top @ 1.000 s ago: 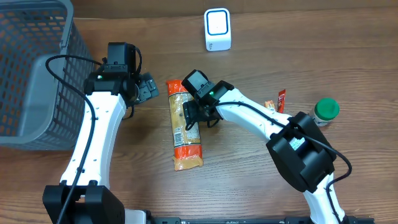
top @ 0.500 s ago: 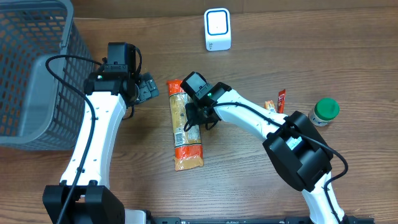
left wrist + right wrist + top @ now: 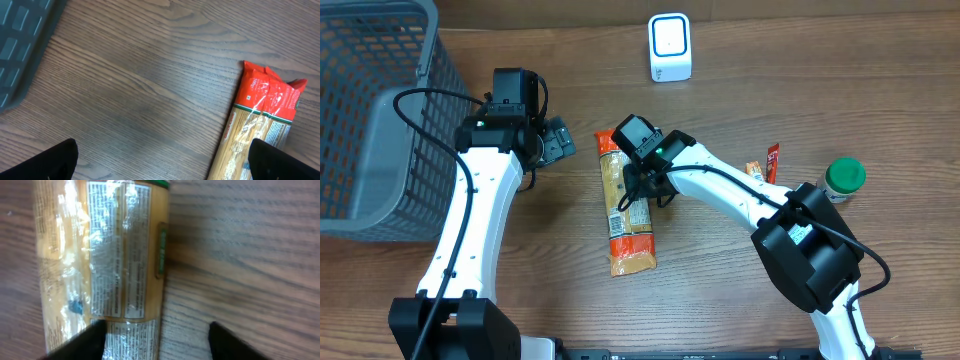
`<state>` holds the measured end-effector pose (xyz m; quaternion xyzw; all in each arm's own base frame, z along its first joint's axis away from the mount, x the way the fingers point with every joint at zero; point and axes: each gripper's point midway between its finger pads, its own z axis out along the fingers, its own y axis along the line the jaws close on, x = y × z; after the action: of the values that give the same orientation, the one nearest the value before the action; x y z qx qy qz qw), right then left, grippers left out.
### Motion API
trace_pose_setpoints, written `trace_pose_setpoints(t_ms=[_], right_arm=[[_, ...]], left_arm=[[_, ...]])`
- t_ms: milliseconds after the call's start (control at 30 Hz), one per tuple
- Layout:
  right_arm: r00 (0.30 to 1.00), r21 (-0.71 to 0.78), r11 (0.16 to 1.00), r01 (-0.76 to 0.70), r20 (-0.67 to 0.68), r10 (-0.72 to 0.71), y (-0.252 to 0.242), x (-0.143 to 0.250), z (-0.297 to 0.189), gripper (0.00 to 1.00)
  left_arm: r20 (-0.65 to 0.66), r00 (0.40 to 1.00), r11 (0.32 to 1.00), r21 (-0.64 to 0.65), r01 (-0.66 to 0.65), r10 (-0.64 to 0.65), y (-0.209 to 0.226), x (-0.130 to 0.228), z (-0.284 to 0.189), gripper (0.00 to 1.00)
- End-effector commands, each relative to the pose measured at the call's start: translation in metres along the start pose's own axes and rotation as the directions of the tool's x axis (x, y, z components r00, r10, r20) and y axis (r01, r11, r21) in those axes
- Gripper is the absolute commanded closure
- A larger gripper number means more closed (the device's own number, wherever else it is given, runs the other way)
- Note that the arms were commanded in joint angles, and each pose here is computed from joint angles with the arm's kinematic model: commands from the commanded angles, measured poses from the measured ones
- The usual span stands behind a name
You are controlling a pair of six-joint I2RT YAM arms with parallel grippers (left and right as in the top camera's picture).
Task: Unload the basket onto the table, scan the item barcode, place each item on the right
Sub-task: 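Move the right gripper left and grasp the spaghetti pack's top end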
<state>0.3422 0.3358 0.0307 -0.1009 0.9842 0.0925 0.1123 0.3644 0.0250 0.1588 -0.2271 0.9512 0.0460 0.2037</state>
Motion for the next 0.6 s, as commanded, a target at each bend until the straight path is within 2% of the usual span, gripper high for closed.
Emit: trace_pose_setpoints(t_ms=[0, 100, 567], right_arm=[[0.999, -0.025, 1.0, 0.006, 0.039, -0.005, 0.007, -0.006, -0.013, 0.25], [0.999, -0.028, 1.0, 0.007, 0.044, -0.005, 0.008, -0.008, -0.008, 0.21], [0.997, -0.072, 0.996, 0.052, -0.051, -0.056, 0.014, 0.011, 0.023, 0.25]], left_arm=[[0.002, 1.0, 1.0, -0.01, -0.011, 0.011, 0.001, -0.001, 0.001, 0.0], [0.002, 1.0, 1.0, -0.01, -0.011, 0.011, 0.001, -0.001, 0.001, 0.0], [0.002, 1.0, 1.0, -0.01, -0.011, 0.011, 0.001, -0.001, 0.001, 0.0]])
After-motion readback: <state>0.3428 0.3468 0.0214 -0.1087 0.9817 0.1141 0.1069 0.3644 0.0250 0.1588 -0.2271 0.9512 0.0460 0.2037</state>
